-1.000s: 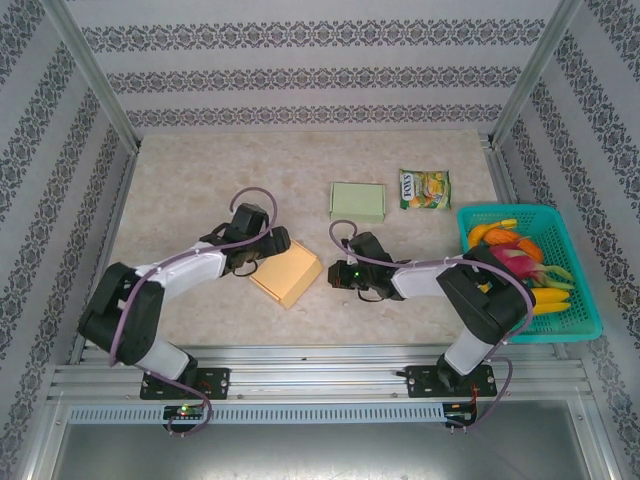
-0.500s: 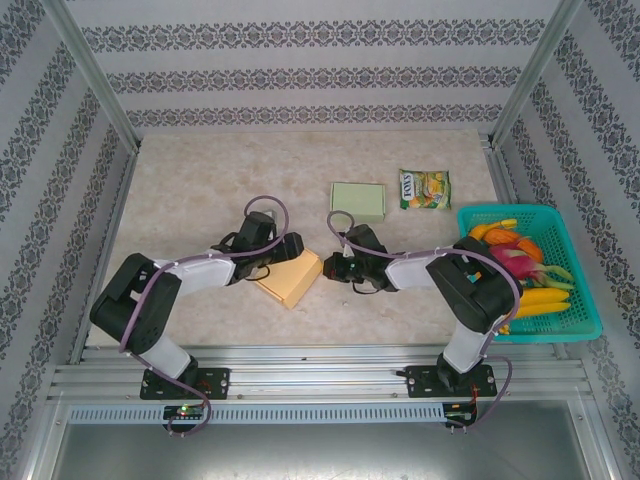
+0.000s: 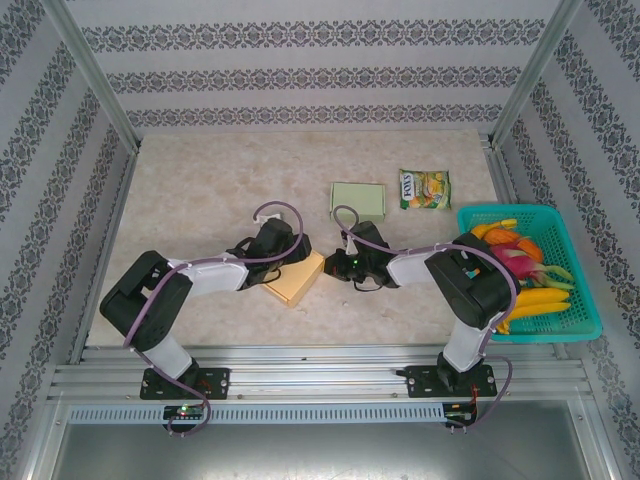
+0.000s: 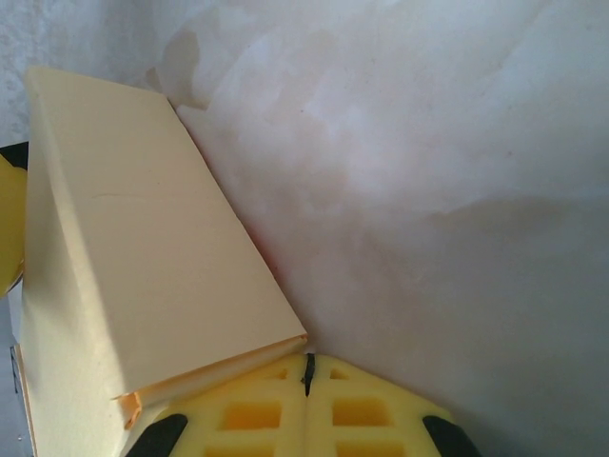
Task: Fold the paper box
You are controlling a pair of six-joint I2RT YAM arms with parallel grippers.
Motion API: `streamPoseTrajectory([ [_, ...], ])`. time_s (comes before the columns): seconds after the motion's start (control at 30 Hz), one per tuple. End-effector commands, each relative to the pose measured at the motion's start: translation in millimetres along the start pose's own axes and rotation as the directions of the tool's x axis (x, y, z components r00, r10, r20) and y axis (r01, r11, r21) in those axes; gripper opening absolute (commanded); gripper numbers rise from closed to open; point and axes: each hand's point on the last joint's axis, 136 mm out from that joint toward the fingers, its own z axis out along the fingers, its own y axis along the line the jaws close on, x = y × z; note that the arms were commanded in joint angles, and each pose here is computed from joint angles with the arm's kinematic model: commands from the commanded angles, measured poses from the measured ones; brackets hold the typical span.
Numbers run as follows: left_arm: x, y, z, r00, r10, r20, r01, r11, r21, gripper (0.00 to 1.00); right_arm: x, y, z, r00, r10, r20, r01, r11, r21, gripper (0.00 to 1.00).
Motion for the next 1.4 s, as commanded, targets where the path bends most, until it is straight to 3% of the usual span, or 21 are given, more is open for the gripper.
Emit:
streamPoseTrajectory([
  [0.0, 48.9, -29.4, -9.1, 0.976, -0.08, -0.204, 0.102, 0.99, 0.096, 0.75, -34.6, 33.3, 2.4, 0.979, -0.132, 0.156, 0.144, 0.987, -0.069, 0.0],
  [0.17, 20.1, 23.1, -29.1, 0.981, -0.178, -0.076, 0.176, 0.984, -0.028, 0.77, -35.3, 20.4, -9.8, 0.981, -0.133, 0.14, 0.137, 0.99, -0.017, 0.0],
  [0.33, 3.8, 44.3, -42.8, 0.978, -0.203, -0.041, 0.199, 0.976, -0.087, 0.87, -28.8, 10.9, -22.0, 0.982, -0.139, 0.124, 0.137, 0.99, 0.028, 0.0],
  [0.47, 3.1, 59.5, -54.6, 0.975, -0.221, -0.027, 0.216, 0.969, -0.121, 0.89, -13.1, 1.0, -37.7, 0.981, -0.164, 0.102, 0.156, 0.984, 0.082, 0.0],
  [0.73, 36.9, 54.3, -72.7, 0.97, -0.217, -0.111, 0.219, 0.976, 0.003, 0.89, 55.1, -4.2, -50.2, 0.98, -0.2, 0.016, 0.198, 0.977, 0.086, 0.0],
  [0.9, 53.8, 53.2, -82.5, 0.976, -0.192, -0.103, 0.195, 0.981, 0.022, 0.89, 89.6, 3.0, -41.1, 0.971, -0.238, -0.003, 0.237, 0.968, 0.084, 0.0],
  [1.37, 81.5, 48.4, -80.9, 0.981, -0.169, -0.093, 0.17, 0.985, -0.004, 0.88, 110.2, 25.4, -21.3, 0.969, -0.248, -0.016, 0.249, 0.968, 0.033, 0.0],
])
